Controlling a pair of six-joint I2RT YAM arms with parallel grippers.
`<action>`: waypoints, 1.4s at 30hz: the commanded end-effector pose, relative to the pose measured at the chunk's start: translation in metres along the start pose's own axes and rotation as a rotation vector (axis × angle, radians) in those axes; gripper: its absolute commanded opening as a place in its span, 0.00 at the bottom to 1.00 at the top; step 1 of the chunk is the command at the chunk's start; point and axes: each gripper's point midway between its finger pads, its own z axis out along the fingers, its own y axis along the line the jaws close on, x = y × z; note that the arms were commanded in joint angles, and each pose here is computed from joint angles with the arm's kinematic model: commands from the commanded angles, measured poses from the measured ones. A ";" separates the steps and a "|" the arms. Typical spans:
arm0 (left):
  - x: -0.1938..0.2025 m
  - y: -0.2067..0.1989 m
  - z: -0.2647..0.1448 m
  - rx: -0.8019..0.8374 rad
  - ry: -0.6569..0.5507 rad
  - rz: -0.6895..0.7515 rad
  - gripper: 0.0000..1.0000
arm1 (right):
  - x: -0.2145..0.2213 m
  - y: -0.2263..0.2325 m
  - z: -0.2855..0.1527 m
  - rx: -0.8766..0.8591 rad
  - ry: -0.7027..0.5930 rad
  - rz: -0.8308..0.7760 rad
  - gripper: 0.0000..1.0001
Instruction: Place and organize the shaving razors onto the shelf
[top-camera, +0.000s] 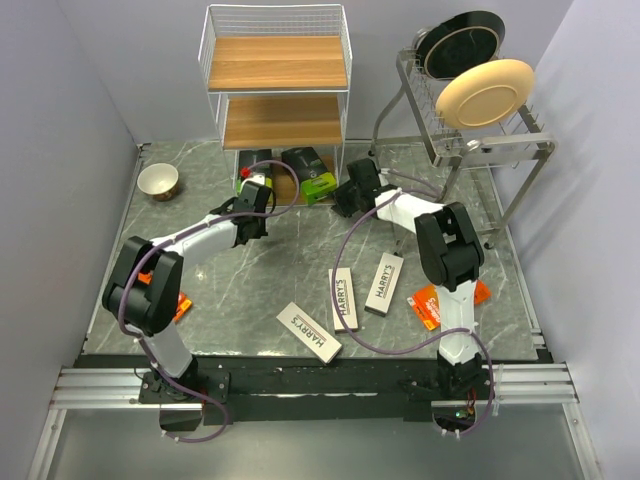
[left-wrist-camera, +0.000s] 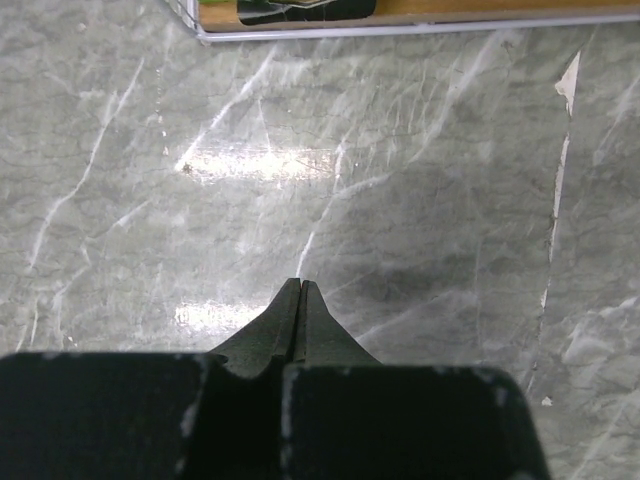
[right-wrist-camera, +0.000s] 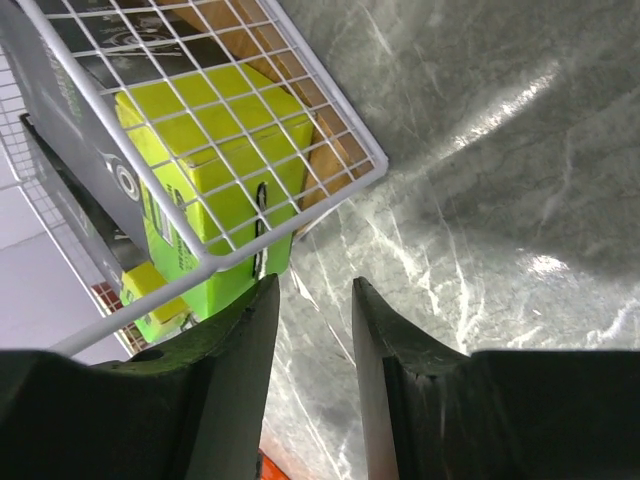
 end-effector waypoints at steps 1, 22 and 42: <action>-0.007 -0.003 -0.003 0.021 -0.020 -0.023 0.01 | -0.018 0.047 -0.018 -0.120 -0.052 0.009 0.43; -0.022 -0.015 0.012 0.020 -0.035 -0.049 0.01 | -0.007 0.018 0.021 -0.002 -0.077 0.113 0.36; -0.083 -0.087 0.047 0.141 -0.222 -0.065 0.01 | 0.007 0.019 0.017 -0.013 -0.051 0.145 0.00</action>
